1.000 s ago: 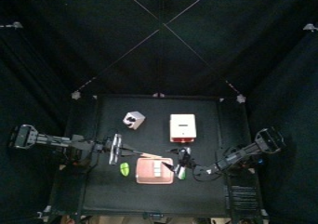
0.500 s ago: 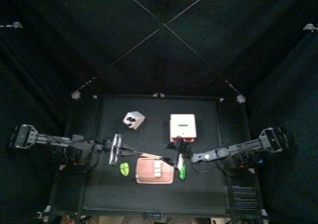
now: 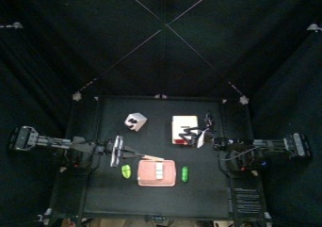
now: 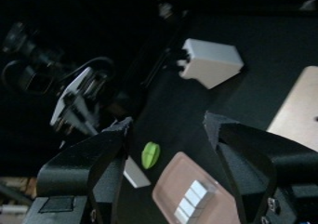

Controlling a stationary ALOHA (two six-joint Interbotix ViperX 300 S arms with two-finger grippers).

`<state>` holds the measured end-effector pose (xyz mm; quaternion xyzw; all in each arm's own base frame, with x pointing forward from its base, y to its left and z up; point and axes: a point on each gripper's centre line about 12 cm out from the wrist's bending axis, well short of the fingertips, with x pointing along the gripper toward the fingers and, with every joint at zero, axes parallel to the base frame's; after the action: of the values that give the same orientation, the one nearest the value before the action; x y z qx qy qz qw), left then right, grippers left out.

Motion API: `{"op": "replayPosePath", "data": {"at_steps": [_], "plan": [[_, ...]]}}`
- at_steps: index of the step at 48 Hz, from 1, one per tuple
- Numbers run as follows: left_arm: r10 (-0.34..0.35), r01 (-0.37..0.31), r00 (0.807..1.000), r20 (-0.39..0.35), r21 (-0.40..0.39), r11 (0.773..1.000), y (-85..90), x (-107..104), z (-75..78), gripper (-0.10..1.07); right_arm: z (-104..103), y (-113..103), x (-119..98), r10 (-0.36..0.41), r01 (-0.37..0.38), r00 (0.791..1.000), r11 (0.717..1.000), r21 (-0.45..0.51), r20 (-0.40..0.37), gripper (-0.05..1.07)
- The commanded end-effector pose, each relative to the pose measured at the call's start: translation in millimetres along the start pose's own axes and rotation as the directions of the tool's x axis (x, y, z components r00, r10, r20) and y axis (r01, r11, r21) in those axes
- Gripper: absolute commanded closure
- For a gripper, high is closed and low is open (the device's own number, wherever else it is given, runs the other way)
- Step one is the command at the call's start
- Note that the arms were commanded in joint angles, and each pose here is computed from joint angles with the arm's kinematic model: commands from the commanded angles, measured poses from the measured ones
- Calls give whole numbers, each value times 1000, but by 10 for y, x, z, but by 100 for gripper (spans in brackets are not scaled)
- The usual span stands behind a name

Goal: Grab cleaver with both hands

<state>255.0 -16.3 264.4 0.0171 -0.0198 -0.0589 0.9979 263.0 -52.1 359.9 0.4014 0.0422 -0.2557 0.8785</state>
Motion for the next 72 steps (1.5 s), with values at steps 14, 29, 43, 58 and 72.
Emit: {"op": "replayPosePath", "data": {"at_steps": [14, 29, 43, 58, 72], "plan": [[-2, 2, 1000, 25, 3, 1000, -1, 21, 64, 52, 214, -32, -24, -221, 221, 973, 975, -8, -62, 9], [-1, 1, 1000, 24, 5, 1000, 3, 23, 68, 52, 196, -157, 62, -176, 169, 950, 984, -49, -260, 9], [6, -6, 1000, 27, 4, 1000, 20, 25, 75, 52, -232, -259, 299, -107, 14, 898, 977, -215, -426, 9], [9, -8, 998, 56, -5, 1000, 29, 20, 99, 52, -396, -123, 465, 102, -213, 953, 897, -388, -287, 9], [53, -48, 996, 67, -70, 996, 88, 68, 73, 52, -852, 18, 512, 361, -423, 904, 686, -592, -228, 9]]}}
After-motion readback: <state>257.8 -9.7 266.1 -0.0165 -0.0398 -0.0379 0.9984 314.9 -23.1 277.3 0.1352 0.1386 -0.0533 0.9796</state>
